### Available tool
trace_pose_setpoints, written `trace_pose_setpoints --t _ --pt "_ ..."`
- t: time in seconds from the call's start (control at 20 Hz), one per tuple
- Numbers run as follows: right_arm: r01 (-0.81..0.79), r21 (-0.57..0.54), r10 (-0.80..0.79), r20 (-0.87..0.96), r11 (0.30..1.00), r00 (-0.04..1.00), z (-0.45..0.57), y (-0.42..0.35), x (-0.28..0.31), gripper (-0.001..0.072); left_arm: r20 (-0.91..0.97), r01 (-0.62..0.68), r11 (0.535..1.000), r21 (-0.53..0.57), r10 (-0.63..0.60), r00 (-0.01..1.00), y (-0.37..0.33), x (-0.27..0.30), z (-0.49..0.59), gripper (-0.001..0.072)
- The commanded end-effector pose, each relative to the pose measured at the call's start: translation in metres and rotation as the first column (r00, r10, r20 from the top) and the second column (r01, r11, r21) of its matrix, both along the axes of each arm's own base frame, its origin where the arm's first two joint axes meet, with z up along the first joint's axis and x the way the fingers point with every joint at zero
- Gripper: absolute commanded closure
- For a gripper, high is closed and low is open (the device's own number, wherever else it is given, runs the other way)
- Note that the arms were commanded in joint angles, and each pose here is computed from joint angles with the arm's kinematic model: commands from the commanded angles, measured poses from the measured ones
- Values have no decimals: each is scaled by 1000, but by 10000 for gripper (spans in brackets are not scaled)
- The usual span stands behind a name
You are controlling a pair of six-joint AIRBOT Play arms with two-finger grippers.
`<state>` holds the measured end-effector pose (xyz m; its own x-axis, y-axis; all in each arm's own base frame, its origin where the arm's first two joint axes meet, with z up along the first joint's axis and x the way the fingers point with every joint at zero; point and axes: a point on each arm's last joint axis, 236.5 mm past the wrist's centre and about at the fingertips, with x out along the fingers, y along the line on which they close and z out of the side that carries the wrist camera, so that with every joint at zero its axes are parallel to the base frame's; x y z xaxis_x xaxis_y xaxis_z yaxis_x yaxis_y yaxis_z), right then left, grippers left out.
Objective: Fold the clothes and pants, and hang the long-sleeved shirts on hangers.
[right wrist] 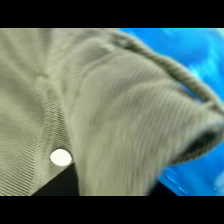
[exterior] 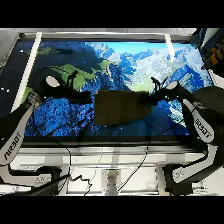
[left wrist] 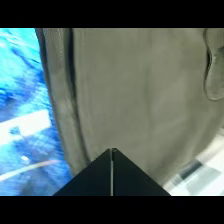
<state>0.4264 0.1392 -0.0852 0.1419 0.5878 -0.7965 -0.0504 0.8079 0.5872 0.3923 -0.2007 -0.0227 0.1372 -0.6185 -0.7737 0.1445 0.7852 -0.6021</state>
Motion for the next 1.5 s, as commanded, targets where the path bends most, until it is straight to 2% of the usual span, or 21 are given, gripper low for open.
trace_pose_setpoints --t 0.0,0.05,0.15,0.3,0.45,0.5,0.6,0.8,0.95,1.15,1.25,1.3,1.4,1.45 --pt "-69 41 60 193 997 979 90 24 36 662 80 -31 996 80 25 996 43 19 9 688" --pt "-64 31 53 277 997 959 125 19 49 662 128 -47 989 138 29 991 65 27 18 688" --pt "-9 2 8 435 1000 900 198 -6 69 662 241 -86 946 313 9 971 122 39 43 687" --pt "217 -31 -160 574 976 803 293 -81 76 662 341 -167 856 490 -12 940 189 32 83 687" --pt "507 -37 -370 638 861 675 355 -181 54 662 397 -243 737 631 -37 917 245 12 124 687" --pt "590 -36 -431 649 806 628 370 -215 38 662 414 -271 693 668 -43 909 261 6 137 686" --pt "722 -53 -529 644 689 552 384 -274 -1 662 444 -320 635 703 -41 895 284 -4 157 686" --pt "892 -234 -751 481 387 452 355 -373 -125 662 442 -343 619 706 -7 897 297 -18 165 686" --pt "904 -369 -892 301 217 337 324 -404 -217 662 435 -338 621 707 -6 900 296 -19 162 686" --pt "897 -441 -957 270 -21 110 317 -442 -302 662 435 -338 624 705 -5 900 295 -19 162 686" --pt "886 -450 -959 281 -108 26 318 -454 -330 648 436 -338 624 705 -5 900 295 -18 162 686" --pt "887 -440 -953 304 -140 1 320 -461 -336 554 436 -338 625 704 -5 900 295 -18 162 686" --pt "887 -432 -947 321 -163 -18 323 -467 -341 100 437 -338 630 699 -3 899 294 -18 162 686" --pt "889 -428 -946 324 -162 -17 323 -467 -340 16 437 -338 630 700 -4 899 294 -18 162 686"
